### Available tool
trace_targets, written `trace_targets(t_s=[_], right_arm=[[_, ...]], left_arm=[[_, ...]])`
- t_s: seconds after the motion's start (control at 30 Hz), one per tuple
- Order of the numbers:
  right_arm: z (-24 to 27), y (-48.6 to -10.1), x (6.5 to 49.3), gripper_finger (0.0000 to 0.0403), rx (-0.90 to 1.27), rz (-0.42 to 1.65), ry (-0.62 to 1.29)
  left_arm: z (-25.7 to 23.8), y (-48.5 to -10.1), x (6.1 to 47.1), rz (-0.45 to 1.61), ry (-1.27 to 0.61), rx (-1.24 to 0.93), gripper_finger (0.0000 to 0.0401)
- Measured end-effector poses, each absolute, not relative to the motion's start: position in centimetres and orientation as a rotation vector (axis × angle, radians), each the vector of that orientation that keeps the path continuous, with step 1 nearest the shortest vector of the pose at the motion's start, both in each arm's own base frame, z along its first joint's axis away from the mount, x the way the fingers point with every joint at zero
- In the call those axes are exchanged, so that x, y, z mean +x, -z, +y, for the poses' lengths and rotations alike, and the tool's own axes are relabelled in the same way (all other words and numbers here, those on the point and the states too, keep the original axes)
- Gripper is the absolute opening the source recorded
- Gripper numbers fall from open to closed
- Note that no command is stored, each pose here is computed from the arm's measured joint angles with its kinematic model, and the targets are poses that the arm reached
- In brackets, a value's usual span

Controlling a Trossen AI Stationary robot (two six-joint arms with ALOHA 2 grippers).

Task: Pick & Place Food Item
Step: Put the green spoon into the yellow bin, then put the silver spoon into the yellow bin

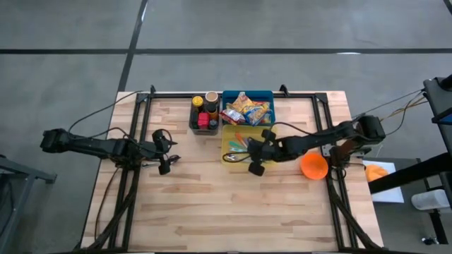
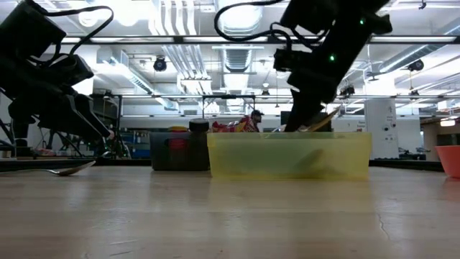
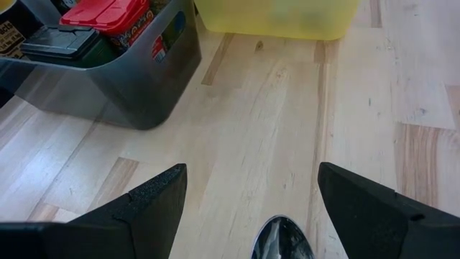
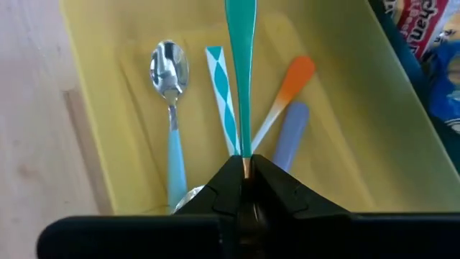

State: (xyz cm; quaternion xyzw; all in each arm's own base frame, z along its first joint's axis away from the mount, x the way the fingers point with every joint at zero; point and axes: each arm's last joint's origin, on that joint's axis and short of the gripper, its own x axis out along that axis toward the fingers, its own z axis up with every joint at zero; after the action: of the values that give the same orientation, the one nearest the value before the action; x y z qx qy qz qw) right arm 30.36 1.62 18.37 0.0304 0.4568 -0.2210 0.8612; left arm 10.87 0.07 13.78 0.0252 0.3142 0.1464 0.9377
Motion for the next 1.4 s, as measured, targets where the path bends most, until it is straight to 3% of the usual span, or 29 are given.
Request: trace_targets(t_s=[0.6, 0.97, 1.4], right_arm=[[1.3, -16.7, 29.9, 0.0031, 0.146, 0.893, 0.548], [1.3, -16.6, 29.9, 0.0131, 0.105, 0.9, 0.521], [2.7, -19.3, 29.9, 0.0139, 0.094, 0.729, 0.48]], left_arm=[[0.1, -13.8, 10.9, 0.642, -0.299, 0.051, 0.0316], [0.1, -13.8, 10.9, 0.642, -0.3, 0.051, 0.0316], [0.1, -13.8, 10.9, 0.642, -0.299, 0.051, 0.0316]])
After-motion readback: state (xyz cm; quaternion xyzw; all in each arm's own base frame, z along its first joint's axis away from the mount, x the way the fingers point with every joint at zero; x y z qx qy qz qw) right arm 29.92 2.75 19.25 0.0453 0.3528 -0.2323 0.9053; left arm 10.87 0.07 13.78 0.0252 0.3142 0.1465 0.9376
